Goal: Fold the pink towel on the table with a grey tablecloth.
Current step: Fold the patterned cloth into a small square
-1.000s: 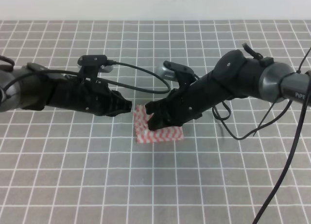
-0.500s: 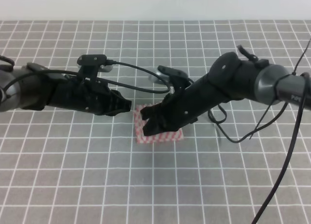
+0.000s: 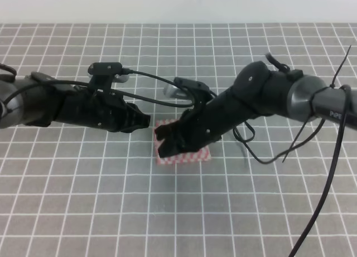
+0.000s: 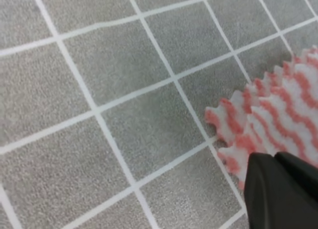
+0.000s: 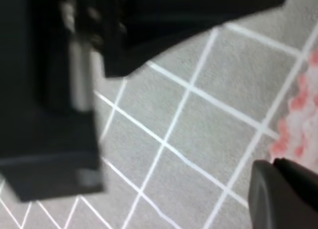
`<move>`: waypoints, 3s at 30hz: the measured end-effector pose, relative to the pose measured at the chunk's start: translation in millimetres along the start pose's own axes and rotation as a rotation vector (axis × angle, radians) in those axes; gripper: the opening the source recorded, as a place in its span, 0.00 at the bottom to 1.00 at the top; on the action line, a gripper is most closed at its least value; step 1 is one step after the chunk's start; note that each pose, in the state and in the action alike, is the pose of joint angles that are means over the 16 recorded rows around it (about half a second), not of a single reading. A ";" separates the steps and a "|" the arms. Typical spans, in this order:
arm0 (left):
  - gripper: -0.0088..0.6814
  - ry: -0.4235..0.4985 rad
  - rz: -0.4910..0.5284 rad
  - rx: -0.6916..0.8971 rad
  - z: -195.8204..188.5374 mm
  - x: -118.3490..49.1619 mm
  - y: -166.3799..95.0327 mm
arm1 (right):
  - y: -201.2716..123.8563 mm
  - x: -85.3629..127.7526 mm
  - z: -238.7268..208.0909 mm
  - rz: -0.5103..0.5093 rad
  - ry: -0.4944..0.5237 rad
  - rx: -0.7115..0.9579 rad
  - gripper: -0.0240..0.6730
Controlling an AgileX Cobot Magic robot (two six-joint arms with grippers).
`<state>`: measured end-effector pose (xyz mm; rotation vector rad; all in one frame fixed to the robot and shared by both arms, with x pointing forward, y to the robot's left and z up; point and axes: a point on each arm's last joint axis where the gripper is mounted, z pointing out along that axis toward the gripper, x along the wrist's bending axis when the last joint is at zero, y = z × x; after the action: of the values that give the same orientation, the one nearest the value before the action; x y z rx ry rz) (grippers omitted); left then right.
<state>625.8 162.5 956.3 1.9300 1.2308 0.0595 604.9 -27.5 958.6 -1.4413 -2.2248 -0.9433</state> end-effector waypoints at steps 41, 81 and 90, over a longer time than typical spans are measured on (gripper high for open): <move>0.01 -0.075 -0.005 -0.031 -8.8 -17.6 7.9 | 4.1 -27.2 -11.7 0.050 0.008 0.055 0.01; 0.01 -0.096 0.087 0.146 18.7 -44.0 -15.6 | 21.2 -65.3 -43.1 0.121 -0.094 -0.084 0.01; 0.01 -0.069 0.071 0.222 26.0 -37.0 -26.3 | 28.6 -68.4 -47.2 0.133 -0.100 -0.144 0.01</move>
<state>598.7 122.9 935.6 2.1478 1.1630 -0.1107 656.6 -98.5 962.7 -1.7124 -2.1355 -1.0256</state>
